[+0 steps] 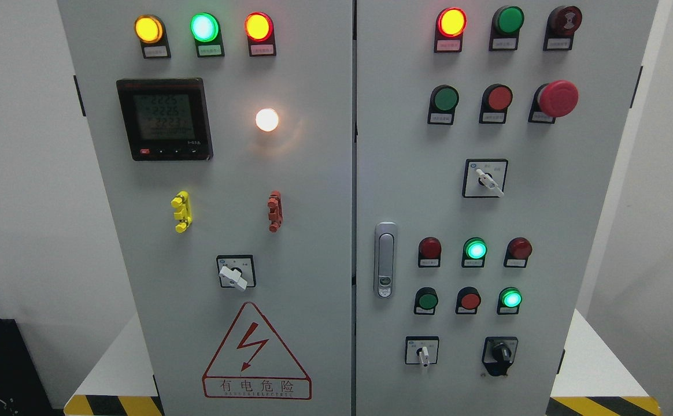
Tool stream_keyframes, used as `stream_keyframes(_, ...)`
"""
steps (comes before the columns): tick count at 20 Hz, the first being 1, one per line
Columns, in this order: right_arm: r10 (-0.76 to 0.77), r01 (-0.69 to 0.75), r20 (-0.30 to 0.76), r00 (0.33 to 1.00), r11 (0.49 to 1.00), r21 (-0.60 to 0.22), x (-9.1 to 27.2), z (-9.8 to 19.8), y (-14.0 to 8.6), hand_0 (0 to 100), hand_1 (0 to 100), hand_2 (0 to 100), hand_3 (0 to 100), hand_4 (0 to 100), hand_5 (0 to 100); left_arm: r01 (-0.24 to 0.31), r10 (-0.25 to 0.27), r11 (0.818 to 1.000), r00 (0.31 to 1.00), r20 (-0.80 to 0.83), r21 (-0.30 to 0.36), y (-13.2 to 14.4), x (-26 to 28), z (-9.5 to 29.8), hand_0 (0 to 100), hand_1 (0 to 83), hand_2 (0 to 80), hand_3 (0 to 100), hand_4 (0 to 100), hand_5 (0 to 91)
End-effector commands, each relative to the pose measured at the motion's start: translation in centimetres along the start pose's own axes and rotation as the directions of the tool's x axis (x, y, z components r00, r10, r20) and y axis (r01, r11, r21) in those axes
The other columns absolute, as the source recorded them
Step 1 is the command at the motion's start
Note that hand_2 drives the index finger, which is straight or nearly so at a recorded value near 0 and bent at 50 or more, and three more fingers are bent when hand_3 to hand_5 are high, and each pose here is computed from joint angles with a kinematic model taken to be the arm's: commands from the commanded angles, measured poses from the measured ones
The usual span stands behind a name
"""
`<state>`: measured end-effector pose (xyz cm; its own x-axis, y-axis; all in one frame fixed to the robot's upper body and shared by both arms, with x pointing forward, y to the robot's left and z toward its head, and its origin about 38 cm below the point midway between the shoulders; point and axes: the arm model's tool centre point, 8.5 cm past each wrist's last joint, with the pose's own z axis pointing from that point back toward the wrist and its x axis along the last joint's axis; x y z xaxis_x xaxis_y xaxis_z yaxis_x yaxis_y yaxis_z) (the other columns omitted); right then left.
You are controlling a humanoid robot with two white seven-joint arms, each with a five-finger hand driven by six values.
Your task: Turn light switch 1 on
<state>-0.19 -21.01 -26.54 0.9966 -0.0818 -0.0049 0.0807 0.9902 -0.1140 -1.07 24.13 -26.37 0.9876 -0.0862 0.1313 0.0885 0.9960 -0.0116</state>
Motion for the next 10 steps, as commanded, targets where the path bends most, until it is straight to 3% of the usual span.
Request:
stream_keyframes(1,-0.001,0.001,-0.001,1.000,1.000,0.000,-0.02,0.00,0.00,30,0,0,0,0,0,-0.025,0.022,0.999,0.997,-0.068,-0.038,-2.03,-1.84,0.17,12,1.6,0.0,0,0,0.0)
stream_keyframes(10,-0.001,0.001,-0.001,1.000,1.000,0.000,-0.02,0.00,0.00,30,0,0,0,0,0,-0.031,0.028,0.999,0.997,-0.069,-0.038,-2.02,-1.84,0.17,12,1.0,0.0,0,0,0.0)
